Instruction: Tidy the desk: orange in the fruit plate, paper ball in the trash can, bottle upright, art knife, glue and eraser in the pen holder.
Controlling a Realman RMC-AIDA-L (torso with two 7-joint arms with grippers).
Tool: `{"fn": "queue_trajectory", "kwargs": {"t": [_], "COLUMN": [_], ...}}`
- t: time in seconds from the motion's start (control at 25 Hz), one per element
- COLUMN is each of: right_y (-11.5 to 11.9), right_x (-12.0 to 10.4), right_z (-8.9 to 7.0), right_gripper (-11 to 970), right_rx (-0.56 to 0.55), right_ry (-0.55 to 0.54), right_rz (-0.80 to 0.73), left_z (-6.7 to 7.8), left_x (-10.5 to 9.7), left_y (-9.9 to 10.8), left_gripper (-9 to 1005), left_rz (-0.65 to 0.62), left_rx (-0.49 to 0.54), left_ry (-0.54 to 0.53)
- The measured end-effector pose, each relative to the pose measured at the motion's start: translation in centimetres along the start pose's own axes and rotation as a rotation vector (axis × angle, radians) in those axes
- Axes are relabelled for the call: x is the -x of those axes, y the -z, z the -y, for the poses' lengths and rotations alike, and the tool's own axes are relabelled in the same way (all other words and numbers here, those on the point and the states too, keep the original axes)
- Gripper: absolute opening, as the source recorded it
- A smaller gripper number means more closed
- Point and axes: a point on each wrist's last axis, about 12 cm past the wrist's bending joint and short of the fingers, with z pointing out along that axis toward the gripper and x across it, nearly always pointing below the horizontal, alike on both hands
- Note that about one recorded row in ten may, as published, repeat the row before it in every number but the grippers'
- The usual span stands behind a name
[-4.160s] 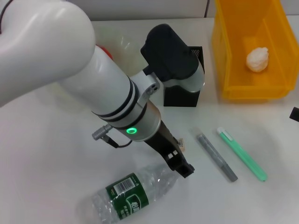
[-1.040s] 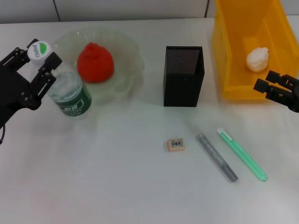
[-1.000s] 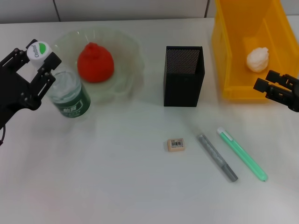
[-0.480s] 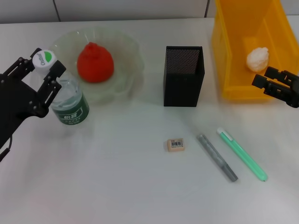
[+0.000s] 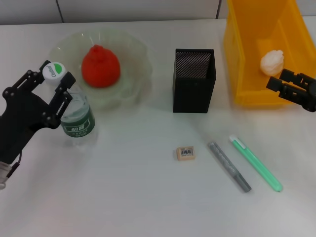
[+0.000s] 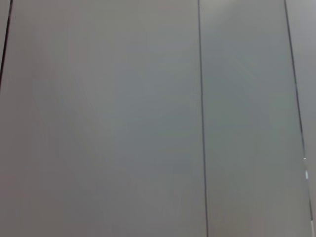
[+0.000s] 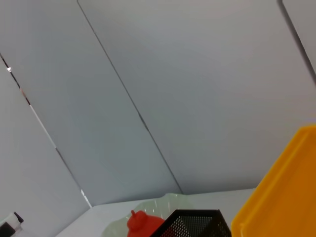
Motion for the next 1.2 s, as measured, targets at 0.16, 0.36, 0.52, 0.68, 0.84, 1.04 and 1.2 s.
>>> {"fn": "queue_trajectory", "kwargs": {"t": [0.16, 0.36, 0.52, 0.68, 0.84, 1.04, 1.2], "right_y": [0.0, 0.0, 0.0, 0.1, -0.3, -0.6, -1.3], "right_x": [0.1, 0.1, 0.1, 0.5, 1.8, 6.1, 10.8], "right_z": [0.0, 0.0, 0.1, 0.1, 0.3, 0.1, -1.1], "right_gripper": [806, 806, 806, 806, 806, 806, 806], "right_rx": [-0.005, -0.005, -0.005, -0.001, 0.02, 0.105, 0.174], "right_ry": [-0.001, -0.001, -0.001, -0.002, -0.008, 0.0, 0.027], "right_rz": [0.007, 0.008, 0.011, 0.028, 0.031, -0.084, -0.299], "left_z": [0.3, 0.4, 0.3, -0.7, -2.9, -5.1, -5.0], "left_x": [-0.4, -0.5, 0.0, 2.6, 5.2, 7.0, 7.2], "left_y": [-0.3, -0.4, -0.2, 1.1, 2.9, 4.2, 3.6], "left_gripper": [496, 500, 550, 647, 731, 802, 802], "left_rz": [-0.017, -0.01, 0.028, 0.18, 0.237, 0.014, -0.152], "left_rx": [0.02, 0.039, 0.027, -0.015, -0.077, -0.313, -0.547], "left_ry": [0.017, 0.036, 0.028, -0.008, 0.02, 0.064, 0.124]}}
